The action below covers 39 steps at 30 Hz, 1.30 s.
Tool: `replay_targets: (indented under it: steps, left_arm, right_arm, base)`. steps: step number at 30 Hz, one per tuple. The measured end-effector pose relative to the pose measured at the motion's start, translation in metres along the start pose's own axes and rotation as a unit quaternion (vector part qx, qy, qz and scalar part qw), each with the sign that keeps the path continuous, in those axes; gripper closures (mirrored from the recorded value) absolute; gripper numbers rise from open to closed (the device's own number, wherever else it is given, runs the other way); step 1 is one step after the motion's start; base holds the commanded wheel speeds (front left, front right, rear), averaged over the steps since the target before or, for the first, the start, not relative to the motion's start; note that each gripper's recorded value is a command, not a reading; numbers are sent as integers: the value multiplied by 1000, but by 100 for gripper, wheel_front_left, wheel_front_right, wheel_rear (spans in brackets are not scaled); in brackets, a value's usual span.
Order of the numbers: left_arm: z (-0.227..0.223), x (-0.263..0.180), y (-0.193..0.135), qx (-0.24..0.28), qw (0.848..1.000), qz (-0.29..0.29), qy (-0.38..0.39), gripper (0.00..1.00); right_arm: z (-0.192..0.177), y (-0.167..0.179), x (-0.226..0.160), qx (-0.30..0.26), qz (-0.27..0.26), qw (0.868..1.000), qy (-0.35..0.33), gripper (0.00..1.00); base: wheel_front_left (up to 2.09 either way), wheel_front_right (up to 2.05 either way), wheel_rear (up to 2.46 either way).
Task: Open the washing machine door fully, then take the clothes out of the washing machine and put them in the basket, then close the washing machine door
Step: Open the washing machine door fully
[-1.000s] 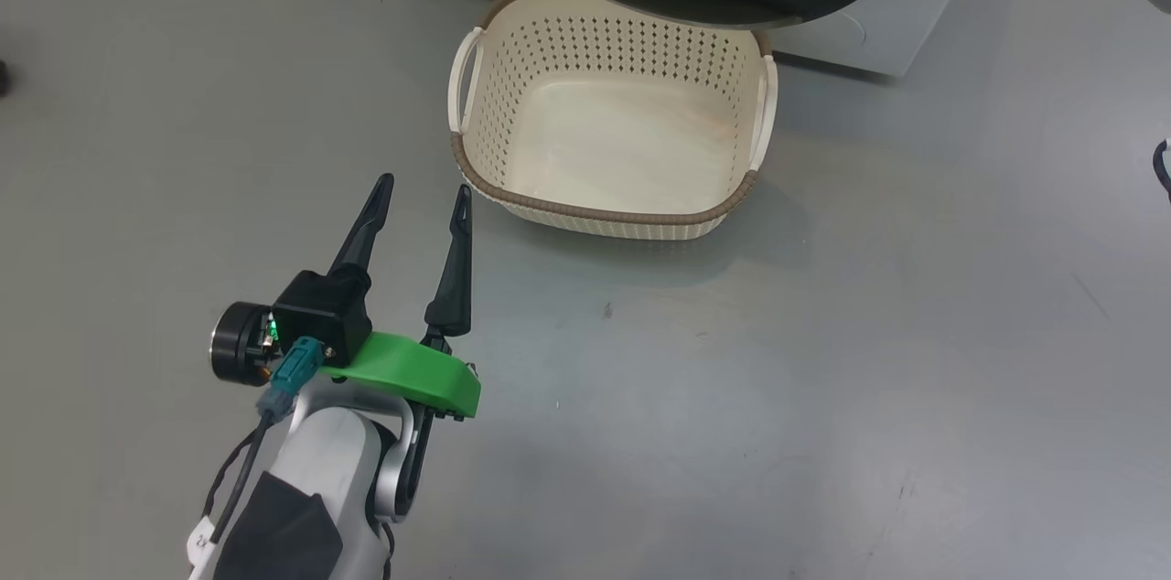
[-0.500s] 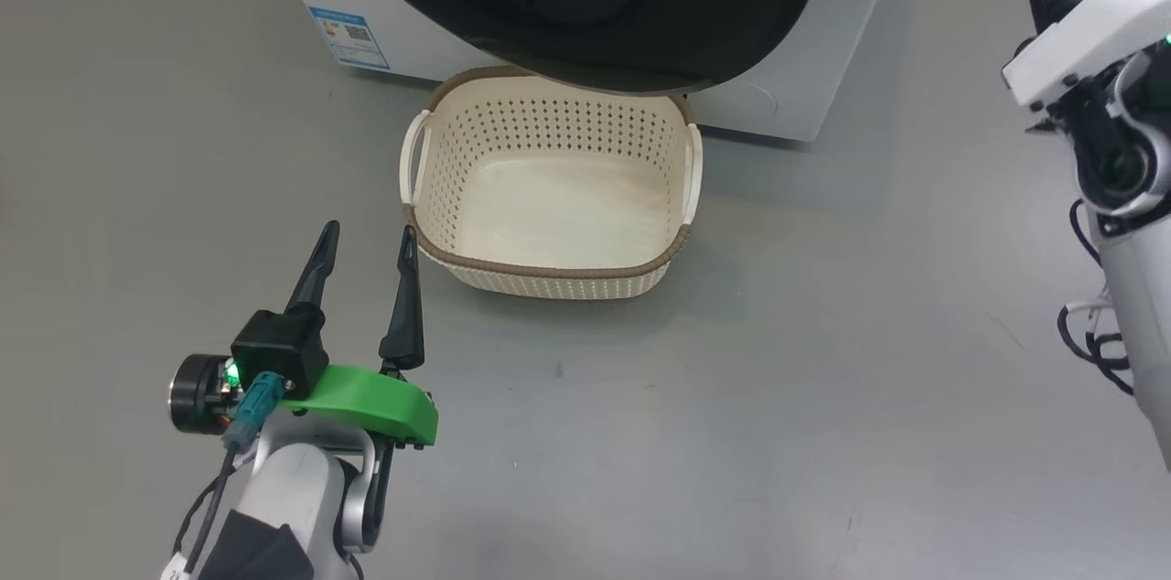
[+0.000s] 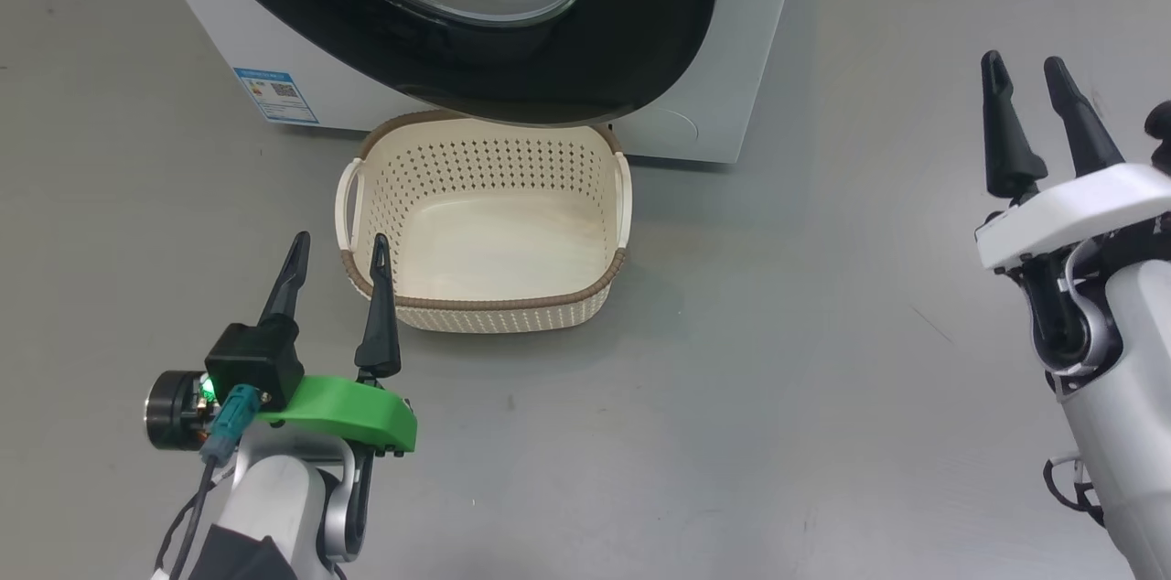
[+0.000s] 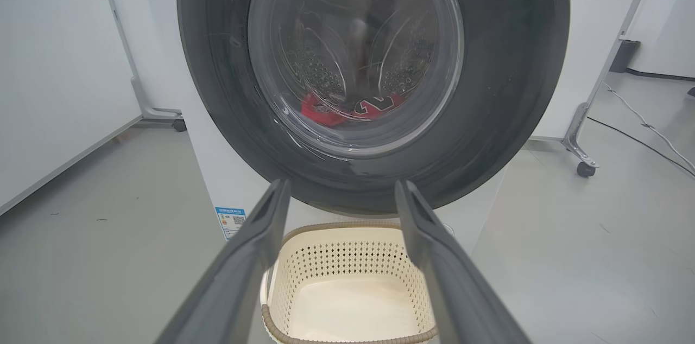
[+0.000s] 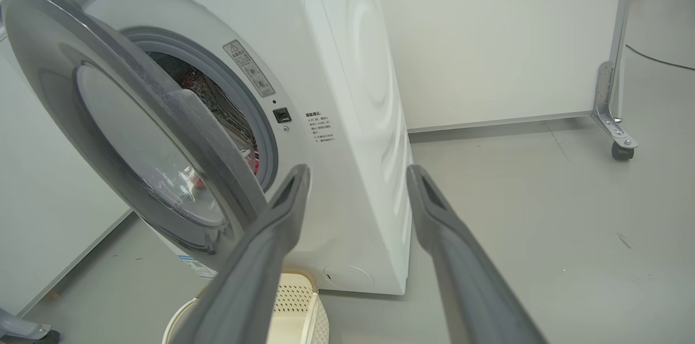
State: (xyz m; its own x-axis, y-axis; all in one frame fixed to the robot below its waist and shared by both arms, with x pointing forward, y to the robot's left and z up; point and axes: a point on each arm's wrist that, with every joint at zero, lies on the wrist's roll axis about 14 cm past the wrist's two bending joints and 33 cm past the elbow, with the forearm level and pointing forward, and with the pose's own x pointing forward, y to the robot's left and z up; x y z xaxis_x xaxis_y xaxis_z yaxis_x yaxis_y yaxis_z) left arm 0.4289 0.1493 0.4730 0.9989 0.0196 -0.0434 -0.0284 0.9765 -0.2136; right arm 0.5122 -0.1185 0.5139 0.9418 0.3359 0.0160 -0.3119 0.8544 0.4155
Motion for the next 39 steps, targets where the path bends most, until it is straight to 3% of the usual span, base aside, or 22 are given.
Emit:
replay_targets:
  steps: [6,9,13,39]
  left_arm:
    - [3,0,-8,-3,1000,-11,-4,0]
    - [2,-2,-5,-5,1000,-5,-3,0]
    - [0,-5,-8,-5,1000,-9,0,0]
    - [1,-9,-9,-6,1000,-11,-2,0]
  right_arm:
    - [-7,-8,-27,-14,-24,999,-27,0]
    - [-17,-4,-34,-39,-20,999,-12,0]
    - [-23,-6,-42,-33,-35,999,-9,0]
    - [-24,2,-52,-39,-35,998,-18,0]
  base:
    - [0,0,0]
    - [0,0,0]
    - [0,0,0]
    - [0,0,0]
